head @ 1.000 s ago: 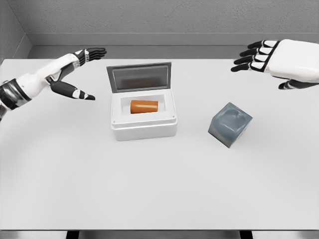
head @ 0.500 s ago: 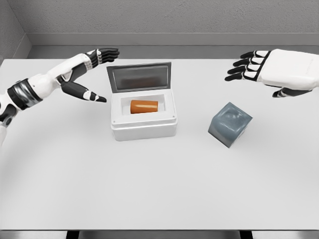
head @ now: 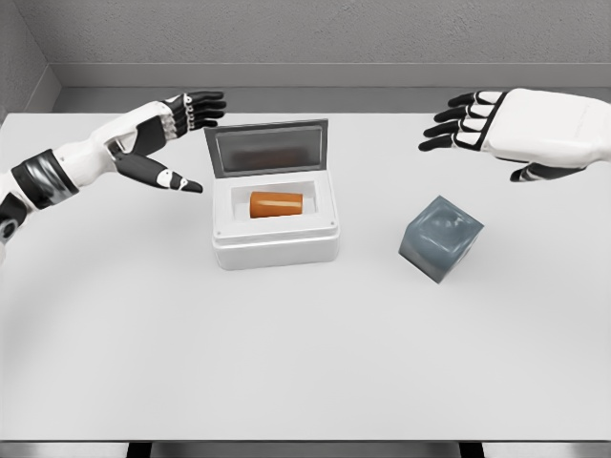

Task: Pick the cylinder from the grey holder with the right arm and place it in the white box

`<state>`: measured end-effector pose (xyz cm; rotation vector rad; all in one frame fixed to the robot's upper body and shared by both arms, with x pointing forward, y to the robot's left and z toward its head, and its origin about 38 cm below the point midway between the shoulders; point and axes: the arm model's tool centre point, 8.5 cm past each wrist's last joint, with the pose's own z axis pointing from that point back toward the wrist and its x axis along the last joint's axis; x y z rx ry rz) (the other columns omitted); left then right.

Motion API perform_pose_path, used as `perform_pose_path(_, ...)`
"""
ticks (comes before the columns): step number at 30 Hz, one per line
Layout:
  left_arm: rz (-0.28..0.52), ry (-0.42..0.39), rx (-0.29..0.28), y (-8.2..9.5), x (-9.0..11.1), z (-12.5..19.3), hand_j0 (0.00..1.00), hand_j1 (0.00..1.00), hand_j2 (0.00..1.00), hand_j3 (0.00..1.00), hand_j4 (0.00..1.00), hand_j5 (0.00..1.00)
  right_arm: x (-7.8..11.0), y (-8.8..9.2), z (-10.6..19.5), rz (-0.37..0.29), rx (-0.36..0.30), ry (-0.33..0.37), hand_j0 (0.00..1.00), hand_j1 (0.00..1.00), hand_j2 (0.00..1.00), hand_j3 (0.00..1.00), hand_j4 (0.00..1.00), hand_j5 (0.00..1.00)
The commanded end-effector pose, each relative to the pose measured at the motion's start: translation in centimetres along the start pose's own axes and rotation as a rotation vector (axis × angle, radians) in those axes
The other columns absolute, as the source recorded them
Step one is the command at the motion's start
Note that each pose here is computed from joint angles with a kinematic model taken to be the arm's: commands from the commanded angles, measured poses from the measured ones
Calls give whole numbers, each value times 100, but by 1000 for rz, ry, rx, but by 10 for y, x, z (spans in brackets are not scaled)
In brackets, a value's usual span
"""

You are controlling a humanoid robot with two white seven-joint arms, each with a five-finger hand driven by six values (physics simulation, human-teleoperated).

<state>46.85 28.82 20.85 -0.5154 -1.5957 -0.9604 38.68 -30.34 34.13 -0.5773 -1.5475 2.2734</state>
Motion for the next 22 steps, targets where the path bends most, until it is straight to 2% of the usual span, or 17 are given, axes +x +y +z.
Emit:
perform_pose_path(1, 20, 11, -17, -4, 5, -3, 100, 100, 100, 100, 100, 100, 0, 0, 0, -5, 0, 0, 100, 100, 100, 100, 100, 100)
perform_pose_path(3, 25, 17, -21, -5, 5, -3, 100, 100, 100, 100, 100, 100, -1, -5, 1, 6, -7, 4, 100, 100, 100, 100, 100, 100)
perform_pose_path(14, 63, 6, -23, -6, 10, 8, 100, 100, 100, 100, 100, 100, -1, -5, 0, 8, -1, -1, 100, 100, 100, 100, 100, 100)
perform_pose_path(17, 38, 52, 13, 9, 8, 30, 100, 100, 100, 100, 100, 100, -1, -5, 0, 9, -1, 0, 100, 100, 100, 100, 100, 100)
perform_pose_path(19, 48, 112, 79, 25, -11, 48, 100, 100, 100, 100, 100, 100, -1, -5, 0, 10, 0, 0, 100, 100, 100, 100, 100, 100)
perform_pose_path(20, 48, 123, 96, 30, -15, 53, 100, 100, 100, 100, 100, 100, -1, -5, 0, 11, 1, 1, 100, 100, 100, 100, 100, 100)
perform_pose_path(22, 49, 123, 94, 28, -16, 54, 100, 100, 100, 100, 100, 100, -1, -5, 0, 10, 0, 0, 100, 100, 100, 100, 100, 100)
